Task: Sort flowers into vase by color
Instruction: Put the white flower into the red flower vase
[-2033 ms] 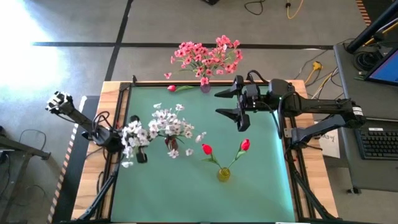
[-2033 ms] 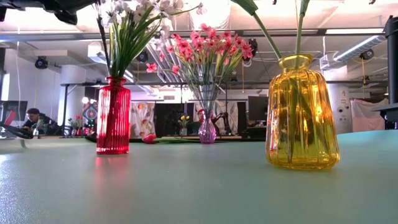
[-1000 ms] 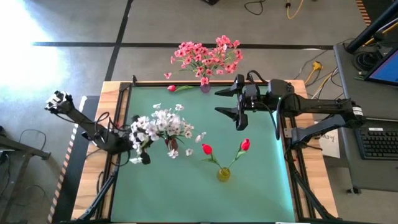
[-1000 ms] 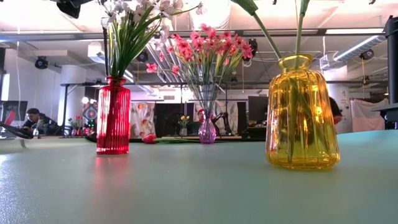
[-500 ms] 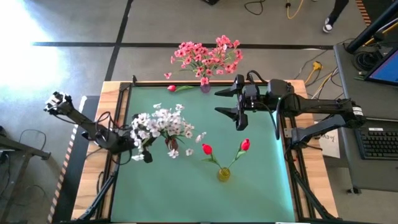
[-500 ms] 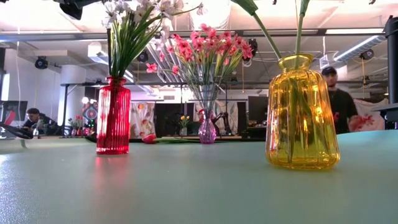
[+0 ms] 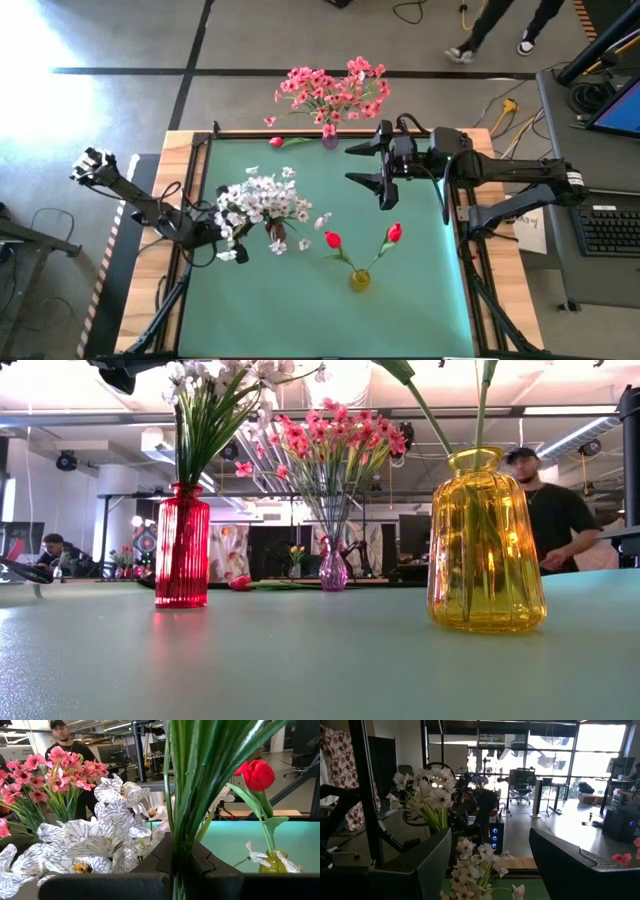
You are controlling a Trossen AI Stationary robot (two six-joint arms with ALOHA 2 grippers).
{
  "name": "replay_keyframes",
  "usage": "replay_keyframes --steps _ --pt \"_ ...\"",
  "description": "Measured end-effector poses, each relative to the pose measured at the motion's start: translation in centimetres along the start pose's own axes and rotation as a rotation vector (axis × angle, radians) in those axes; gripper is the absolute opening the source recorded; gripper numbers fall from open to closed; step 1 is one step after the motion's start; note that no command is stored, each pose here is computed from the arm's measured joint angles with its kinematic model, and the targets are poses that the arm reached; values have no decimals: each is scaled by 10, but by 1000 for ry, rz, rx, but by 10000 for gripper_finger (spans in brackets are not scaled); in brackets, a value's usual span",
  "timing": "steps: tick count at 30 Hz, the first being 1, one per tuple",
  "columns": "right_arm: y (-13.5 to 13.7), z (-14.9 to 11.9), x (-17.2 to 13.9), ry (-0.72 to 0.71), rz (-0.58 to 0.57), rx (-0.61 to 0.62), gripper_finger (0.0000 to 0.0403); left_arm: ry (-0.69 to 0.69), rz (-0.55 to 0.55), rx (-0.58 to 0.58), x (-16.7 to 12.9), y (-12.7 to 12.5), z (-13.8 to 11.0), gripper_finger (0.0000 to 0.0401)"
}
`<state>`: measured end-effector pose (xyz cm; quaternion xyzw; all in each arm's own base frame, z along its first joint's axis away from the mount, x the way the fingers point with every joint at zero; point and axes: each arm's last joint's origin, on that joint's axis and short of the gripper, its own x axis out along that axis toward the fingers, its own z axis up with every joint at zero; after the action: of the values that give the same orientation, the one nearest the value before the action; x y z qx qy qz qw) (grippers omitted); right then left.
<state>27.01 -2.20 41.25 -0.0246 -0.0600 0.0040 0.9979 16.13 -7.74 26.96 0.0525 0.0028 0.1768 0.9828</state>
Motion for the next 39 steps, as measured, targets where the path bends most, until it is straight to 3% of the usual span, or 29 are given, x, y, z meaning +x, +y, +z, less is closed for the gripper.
replay_keyframes --steps 39 --pt "0 0 0 0 0 3 263 49 49 -27 -2 1 -25 0"
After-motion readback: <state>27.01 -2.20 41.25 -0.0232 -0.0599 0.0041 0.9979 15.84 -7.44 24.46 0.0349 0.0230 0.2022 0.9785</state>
